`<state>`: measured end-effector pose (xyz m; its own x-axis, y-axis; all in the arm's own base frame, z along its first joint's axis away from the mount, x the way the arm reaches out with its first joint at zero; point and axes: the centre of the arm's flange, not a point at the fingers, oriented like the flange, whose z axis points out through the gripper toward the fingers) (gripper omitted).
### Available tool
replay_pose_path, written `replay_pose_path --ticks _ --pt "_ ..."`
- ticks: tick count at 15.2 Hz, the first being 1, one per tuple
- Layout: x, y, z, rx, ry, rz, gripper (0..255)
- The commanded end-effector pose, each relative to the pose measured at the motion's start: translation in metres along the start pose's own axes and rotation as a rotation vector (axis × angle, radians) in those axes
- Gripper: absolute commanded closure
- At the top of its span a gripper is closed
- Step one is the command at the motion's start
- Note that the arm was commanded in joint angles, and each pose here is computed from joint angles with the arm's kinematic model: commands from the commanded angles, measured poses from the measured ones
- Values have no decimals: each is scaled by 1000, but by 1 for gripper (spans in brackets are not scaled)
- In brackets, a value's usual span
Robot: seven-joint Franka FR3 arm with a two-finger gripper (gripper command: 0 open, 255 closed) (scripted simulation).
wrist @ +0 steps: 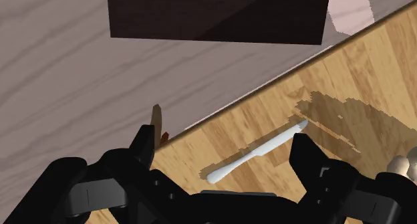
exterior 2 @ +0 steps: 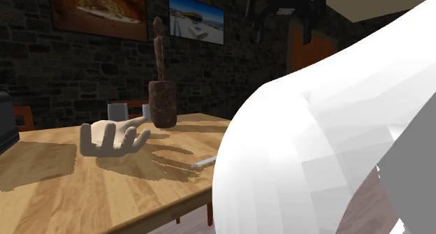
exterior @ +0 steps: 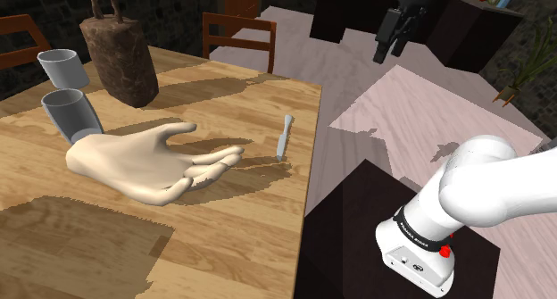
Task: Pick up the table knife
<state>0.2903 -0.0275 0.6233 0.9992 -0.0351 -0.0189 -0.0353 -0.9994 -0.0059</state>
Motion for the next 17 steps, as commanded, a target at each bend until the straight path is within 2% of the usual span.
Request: replay_pose_path --ticks 1,17 --pt "0 0 0 0 0 0 0" --pt "92 -92 163 8 19 579 0"
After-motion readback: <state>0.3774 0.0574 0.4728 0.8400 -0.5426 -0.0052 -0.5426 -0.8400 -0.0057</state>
